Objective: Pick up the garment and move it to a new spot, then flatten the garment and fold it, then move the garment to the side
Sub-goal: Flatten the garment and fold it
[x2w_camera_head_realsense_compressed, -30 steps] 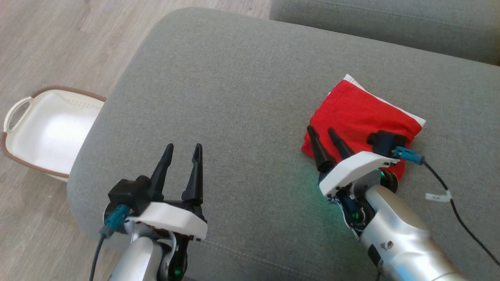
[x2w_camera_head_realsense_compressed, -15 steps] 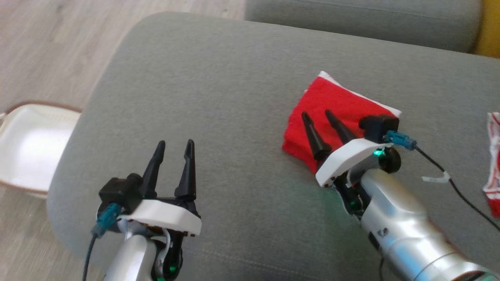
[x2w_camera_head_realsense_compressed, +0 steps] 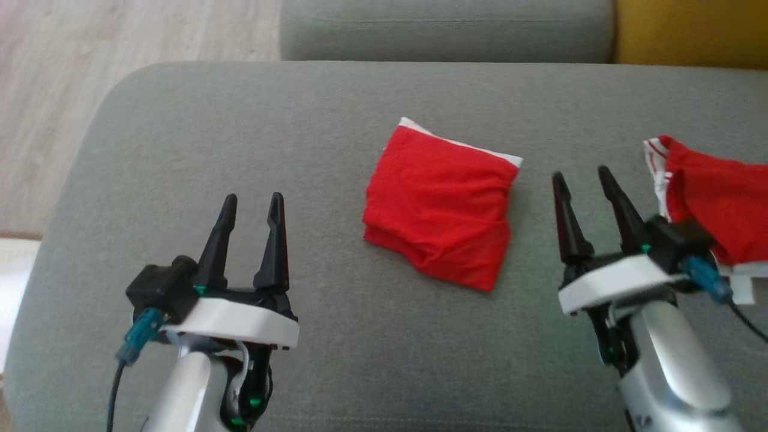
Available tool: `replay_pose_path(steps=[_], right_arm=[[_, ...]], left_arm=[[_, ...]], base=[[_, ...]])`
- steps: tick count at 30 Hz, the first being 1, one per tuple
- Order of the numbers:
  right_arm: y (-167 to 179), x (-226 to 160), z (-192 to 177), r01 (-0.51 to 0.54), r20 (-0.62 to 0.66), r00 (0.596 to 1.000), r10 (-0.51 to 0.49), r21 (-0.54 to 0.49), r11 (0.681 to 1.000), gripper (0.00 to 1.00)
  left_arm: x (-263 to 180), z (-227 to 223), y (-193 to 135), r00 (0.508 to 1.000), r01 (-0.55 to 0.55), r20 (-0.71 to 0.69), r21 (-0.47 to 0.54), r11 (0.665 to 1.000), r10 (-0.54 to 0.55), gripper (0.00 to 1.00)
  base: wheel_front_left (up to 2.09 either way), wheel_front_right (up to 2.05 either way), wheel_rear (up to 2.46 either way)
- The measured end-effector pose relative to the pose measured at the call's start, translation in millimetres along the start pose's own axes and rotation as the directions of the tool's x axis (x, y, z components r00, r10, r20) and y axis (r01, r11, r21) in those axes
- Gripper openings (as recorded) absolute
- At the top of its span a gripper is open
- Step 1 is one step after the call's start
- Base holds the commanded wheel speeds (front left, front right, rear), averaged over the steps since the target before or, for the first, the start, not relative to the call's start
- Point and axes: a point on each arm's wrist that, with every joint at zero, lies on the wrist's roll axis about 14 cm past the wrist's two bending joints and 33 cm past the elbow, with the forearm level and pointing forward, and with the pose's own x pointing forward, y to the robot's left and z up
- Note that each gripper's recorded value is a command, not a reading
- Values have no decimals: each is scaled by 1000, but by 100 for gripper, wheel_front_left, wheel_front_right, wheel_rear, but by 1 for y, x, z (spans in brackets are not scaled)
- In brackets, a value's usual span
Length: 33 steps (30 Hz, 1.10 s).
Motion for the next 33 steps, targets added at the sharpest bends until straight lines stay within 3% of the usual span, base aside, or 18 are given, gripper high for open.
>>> replay_pose_path(steps=[6, 10, 20, 21, 22, 28, 33], right_arm=[[-21, -31, 6, 95, 36, 995, -94, -28, 995, 100], [-29, -50, -9, 134, -2, 991, -134, -23, 991, 100], [-17, -44, -16, 107, -12, 994, -107, 15, 994, 100], [-12, -41, -17, 91, -13, 996, -91, 16, 996, 60], [-8, -36, -17, 75, -14, 997, -74, 17, 997, 0], [31, 11, -15, -70, -4, 998, 70, 2, 998, 0], [57, 45, -42, -166, -82, 983, 165, -8, 986, 0]], left_arm=[[6, -1, -14, 999, 42, 2, -2, 999, -42, 100], [-1, -10, -15, 999, 44, -25, -8, 999, -44, 100], [-4, -18, -12, 998, 40, -50, -11, 999, -41, 100], [-4, -19, -11, 998, 36, -53, -10, 999, -37, 100], [-4, -20, -10, 998, 31, -57, -9, 999, -32, 100], [-4, -28, 2, 996, 0, -84, 2, 1000, 1, 100], [-6, -33, 18, 994, -47, -103, 18, 999, 48, 100]], base=[[0, 0, 0], [0, 0, 0], [0, 0, 0], [0, 0, 0], [0, 0, 0], [0, 0, 0], [0, 0, 0]])
